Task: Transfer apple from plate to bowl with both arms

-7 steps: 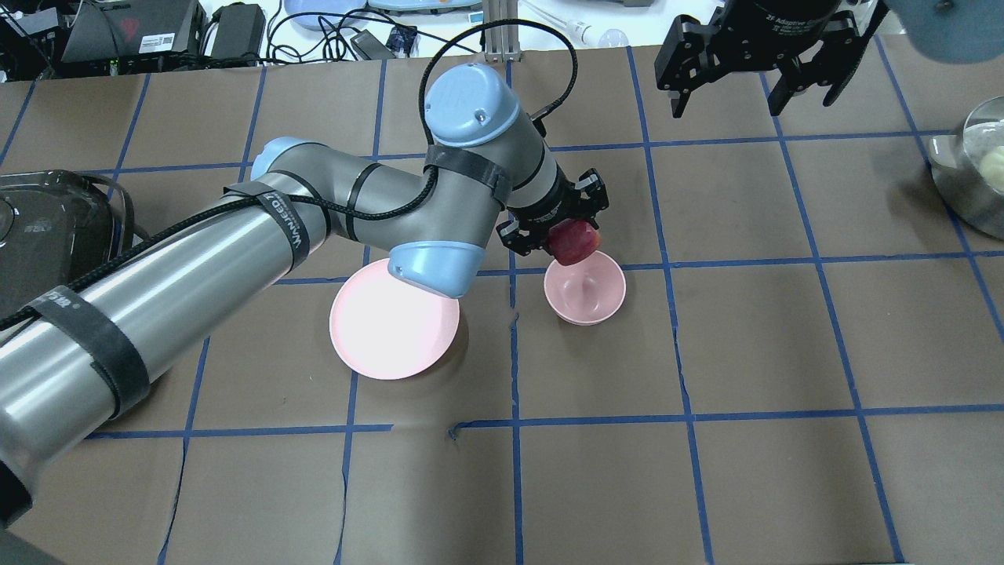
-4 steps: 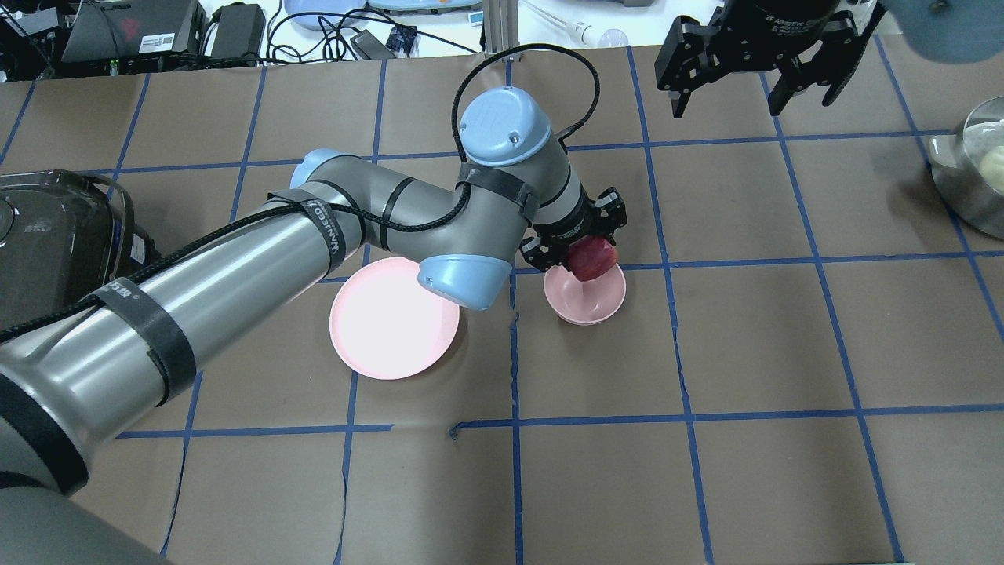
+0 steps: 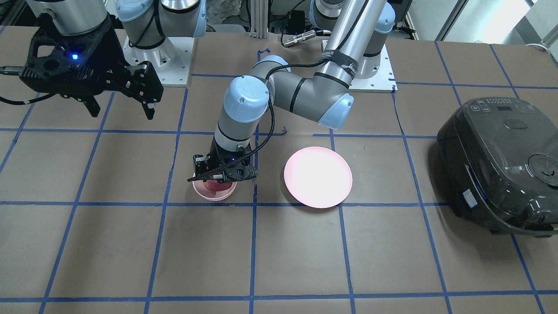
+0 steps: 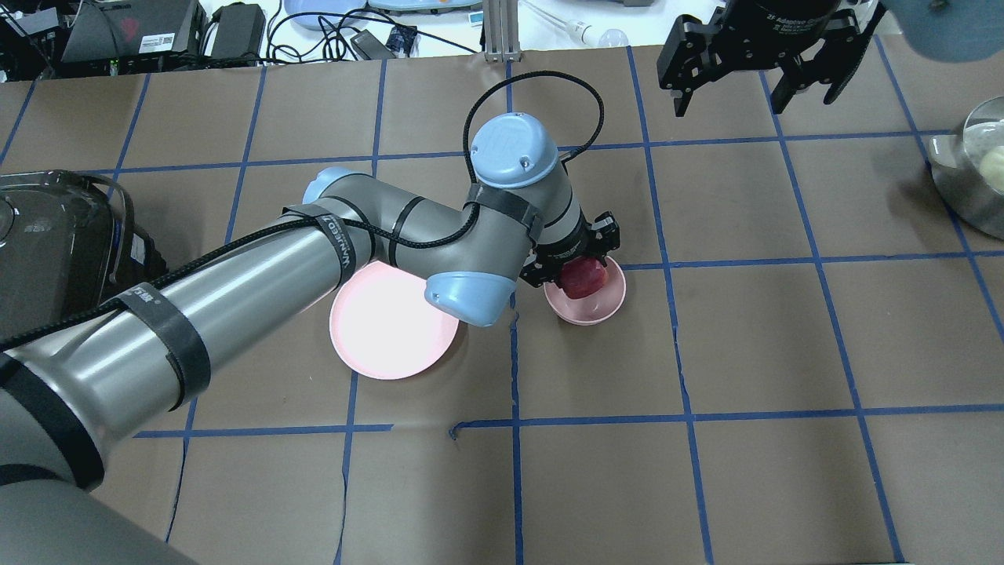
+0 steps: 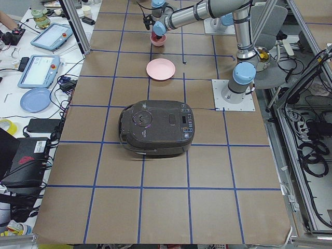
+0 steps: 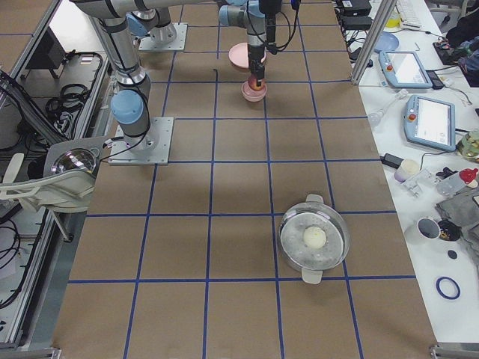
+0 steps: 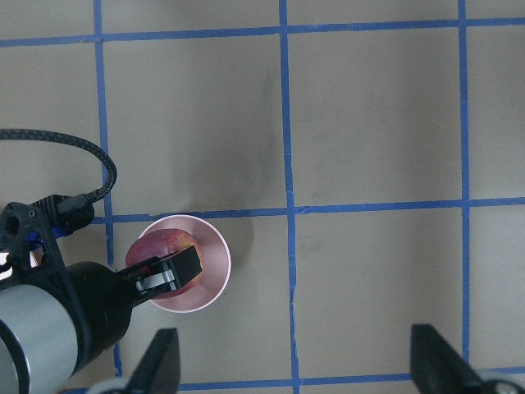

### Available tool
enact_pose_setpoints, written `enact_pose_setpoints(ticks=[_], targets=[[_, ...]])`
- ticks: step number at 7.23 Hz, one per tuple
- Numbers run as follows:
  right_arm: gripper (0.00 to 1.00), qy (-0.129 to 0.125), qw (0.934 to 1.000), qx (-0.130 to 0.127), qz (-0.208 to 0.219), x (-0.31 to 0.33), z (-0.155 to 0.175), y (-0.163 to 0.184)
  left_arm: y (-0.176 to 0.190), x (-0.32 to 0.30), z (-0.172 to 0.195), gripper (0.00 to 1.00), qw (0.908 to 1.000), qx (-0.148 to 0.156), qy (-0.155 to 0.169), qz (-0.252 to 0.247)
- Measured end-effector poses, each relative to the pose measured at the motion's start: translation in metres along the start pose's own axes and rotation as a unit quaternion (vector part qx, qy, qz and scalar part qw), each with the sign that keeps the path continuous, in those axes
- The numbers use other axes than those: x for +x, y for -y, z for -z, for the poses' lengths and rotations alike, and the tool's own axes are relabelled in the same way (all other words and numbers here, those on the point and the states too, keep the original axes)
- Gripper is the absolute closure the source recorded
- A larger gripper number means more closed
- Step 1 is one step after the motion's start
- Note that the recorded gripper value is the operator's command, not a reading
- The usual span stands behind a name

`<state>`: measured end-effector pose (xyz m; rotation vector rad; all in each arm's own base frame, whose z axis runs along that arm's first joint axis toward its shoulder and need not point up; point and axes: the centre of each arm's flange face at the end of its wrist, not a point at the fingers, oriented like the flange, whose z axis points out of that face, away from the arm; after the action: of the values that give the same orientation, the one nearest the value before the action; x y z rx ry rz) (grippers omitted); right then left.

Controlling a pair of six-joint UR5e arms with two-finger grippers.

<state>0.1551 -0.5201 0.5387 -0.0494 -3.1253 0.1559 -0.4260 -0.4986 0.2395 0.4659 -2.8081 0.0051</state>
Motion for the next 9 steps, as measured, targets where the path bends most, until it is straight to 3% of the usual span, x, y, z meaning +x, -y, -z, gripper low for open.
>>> enact_pose_setpoints(ticks=[2,3,4,5,9], targets=[[0.0,0.0,1.0,0.0,0.0,0.0,0.0,0.0,0.0,-0.002,-0.005,0.96,1.0,-0.004,0.003,0.001],[0.0,0.0,1.0,0.0,0.0,0.0,0.0,0.0,0.0,-0.003,-0.011,0.74,1.0,-0.007,0.007,0.001],[0.0,0.0,1.0,0.0,0.0,0.0,-0.001,0.0,-0.001,-0.005,-0.016,0.19,0.9999,-0.01,0.009,0.001],[0.0,0.0,1.0,-0.001,0.0,0.0,-0.001,0.001,-0.002,-0.006,-0.019,0.0,0.9999,-0.013,0.011,0.001],[0.0,0.0,1.0,-0.001,0.0,0.0,-0.001,0.001,-0.001,-0.002,0.004,0.0,0.9999,0.001,-0.005,-0.011]])
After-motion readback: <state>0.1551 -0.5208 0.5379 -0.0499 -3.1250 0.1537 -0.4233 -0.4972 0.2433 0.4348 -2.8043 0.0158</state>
